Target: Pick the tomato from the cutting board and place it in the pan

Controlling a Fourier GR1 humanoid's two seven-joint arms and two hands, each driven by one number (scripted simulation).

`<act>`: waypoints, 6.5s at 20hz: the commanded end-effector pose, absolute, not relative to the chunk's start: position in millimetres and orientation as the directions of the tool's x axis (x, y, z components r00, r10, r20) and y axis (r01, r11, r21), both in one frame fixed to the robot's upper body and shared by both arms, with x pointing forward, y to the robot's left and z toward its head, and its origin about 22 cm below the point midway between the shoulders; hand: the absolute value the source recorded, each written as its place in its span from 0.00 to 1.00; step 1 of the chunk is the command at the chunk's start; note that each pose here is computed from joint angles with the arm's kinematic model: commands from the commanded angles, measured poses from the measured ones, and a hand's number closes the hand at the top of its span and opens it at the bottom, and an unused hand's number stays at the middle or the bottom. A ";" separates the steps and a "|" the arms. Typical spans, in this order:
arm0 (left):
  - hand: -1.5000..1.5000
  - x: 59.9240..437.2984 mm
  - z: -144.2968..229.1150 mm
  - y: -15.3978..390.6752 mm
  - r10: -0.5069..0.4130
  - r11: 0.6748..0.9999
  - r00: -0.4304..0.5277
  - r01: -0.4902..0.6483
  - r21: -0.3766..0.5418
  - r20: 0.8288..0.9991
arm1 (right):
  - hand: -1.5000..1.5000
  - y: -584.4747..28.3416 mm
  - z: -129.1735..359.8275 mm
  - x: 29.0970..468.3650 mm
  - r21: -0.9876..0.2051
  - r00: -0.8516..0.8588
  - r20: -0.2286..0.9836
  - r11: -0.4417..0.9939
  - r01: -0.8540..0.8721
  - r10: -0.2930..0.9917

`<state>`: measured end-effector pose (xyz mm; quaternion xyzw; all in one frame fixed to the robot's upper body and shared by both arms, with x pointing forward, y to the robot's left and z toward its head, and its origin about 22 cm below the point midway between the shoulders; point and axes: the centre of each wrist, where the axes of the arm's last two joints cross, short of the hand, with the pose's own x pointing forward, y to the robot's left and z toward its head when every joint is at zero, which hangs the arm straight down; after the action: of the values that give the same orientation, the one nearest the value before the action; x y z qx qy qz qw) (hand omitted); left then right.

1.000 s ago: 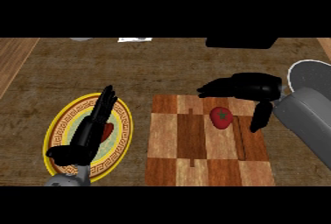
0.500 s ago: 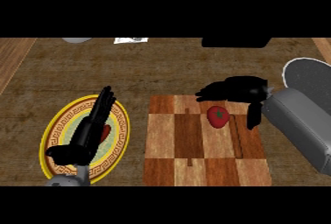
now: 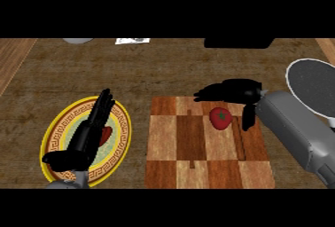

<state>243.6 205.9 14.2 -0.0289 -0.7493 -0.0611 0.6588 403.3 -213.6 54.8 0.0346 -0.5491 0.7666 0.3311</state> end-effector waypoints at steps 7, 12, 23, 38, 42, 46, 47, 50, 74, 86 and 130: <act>0.50 237.8 4.3 206.1 -0.044 0.992 -0.137 0.114 0.060 0.990 | 0.00 -172.3 30.4 403.6 -0.768 -0.761 0.439 -0.240 -0.593 0.477; 0.50 247.4 10.8 202.7 -0.040 0.990 -0.138 0.127 0.058 0.990 | 1.00 -196.7 22.6 403.2 -0.742 -0.813 0.376 -0.381 -0.552 0.444; 0.50 253.8 -2.4 204.5 -0.012 0.990 -0.121 0.140 0.029 0.993 | 1.00 -193.0 -14.2 395.1 -0.853 -0.877 0.325 -0.291 -0.433 0.353; 0.50 235.1 -2.3 208.4 -0.045 0.996 -0.110 0.070 0.052 0.993 | 1.00 -273.3 56.1 434.8 -0.935 0.212 0.340 0.354 -0.031 0.916; 0.50 234.6 0.9 214.4 -0.043 0.995 -0.098 0.081 0.051 0.994 | 1.00 -230.7 83.7 447.8 -0.915 0.281 0.388 0.330 0.234 0.877; 0.50 233.7 3.3 207.8 -0.045 0.994 -0.101 0.093 0.054 0.994 | 1.00 -200.5 94.2 446.8 -0.858 0.311 0.470 0.343 0.383 0.826; 0.50 230.2 -1.2 214.8 -0.042 0.996 -0.098 0.077 0.050 0.994 | 1.00 -197.3 90.1 442.7 -0.849 0.318 0.479 0.340 0.404 0.818; 0.50 235.1 -2.1 205.7 -0.052 0.995 -0.106 0.076 0.061 0.993 | 1.00 -203.2 110.4 442.9 -0.798 0.372 0.563 0.367 0.478 0.738; 0.50 252.4 12.6 214.8 -0.021 0.989 -0.146 0.145 0.042 0.989 | 1.00 -439.6 66.1 367.2 -0.656 0.513 0.575 -0.015 0.754 0.637; 0.50 252.1 16.8 183.1 -0.022 0.977 -0.171 0.204 0.057 0.985 | 0.00 -483.7 54.2 338.6 -0.852 0.684 0.521 0.275 0.445 0.511; 0.50 230.4 11.5 212.3 -0.047 0.992 -0.125 0.110 0.061 0.991 | 0.00 -531.4 9.0 237.4 -0.288 0.032 0.941 0.749 0.596 0.337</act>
<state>241.8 206.7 10.2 -0.0263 -0.7495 -0.0583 0.6590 236.4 -536.8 5.0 -0.3418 -0.6876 -0.1205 0.6292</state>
